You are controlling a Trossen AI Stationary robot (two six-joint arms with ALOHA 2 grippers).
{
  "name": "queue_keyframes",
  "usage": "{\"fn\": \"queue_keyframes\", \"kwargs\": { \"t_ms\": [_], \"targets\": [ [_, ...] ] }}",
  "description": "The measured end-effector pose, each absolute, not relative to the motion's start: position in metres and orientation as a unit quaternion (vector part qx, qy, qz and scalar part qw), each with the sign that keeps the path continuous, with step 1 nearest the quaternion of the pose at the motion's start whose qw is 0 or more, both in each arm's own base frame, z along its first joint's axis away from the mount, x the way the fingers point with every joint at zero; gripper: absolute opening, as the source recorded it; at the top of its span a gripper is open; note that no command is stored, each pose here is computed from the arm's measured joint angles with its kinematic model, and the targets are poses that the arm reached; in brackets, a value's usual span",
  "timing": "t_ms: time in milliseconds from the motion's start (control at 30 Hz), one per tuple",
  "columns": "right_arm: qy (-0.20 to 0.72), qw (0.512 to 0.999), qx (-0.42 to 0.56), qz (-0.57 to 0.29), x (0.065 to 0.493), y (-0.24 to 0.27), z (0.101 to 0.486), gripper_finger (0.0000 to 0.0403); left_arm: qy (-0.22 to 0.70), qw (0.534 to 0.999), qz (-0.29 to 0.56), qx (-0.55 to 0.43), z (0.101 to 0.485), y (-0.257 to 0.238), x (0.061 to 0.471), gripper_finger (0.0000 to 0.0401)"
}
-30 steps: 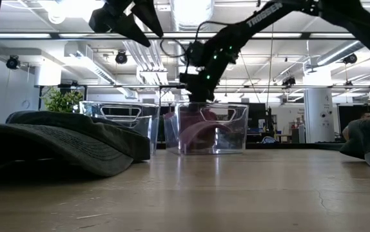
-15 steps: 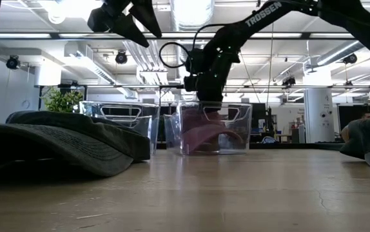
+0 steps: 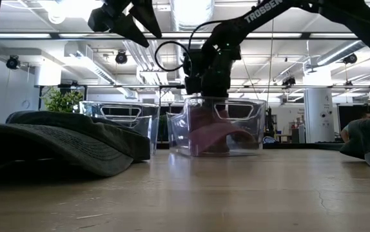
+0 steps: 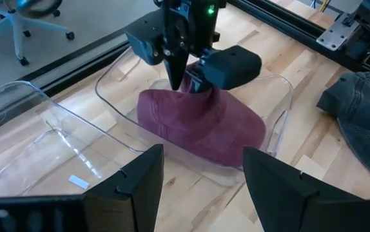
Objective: Pick & Place hat
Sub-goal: Put the right red cap into the right transparent bin
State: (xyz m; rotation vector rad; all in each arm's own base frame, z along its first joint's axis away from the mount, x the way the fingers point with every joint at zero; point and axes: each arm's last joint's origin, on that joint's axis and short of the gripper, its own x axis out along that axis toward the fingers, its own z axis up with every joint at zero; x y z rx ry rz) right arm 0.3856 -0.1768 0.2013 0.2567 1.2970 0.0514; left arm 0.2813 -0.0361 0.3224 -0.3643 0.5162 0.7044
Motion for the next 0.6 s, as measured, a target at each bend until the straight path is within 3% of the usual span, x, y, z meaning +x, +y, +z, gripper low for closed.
{"fn": "queue_keyframes", "kwargs": {
  "t_ms": [133,400,600],
  "targets": [
    [0.580,0.810,0.090,-0.008,0.391,-0.176,0.210,0.0219,0.249,0.890,0.339,-0.175,0.322,-0.036,0.281,0.0206],
    [0.479,0.872,0.012,-0.103,0.380,-0.185,0.276,0.0219,0.251,0.890,0.340,-0.174,0.322,-0.036,0.281,0.0206],
    [0.506,0.858,0.083,-0.021,0.359,-0.170,0.289,0.0219,0.253,0.891,0.338,-0.168,0.322,-0.036,0.281,0.0206]
  ]
}}
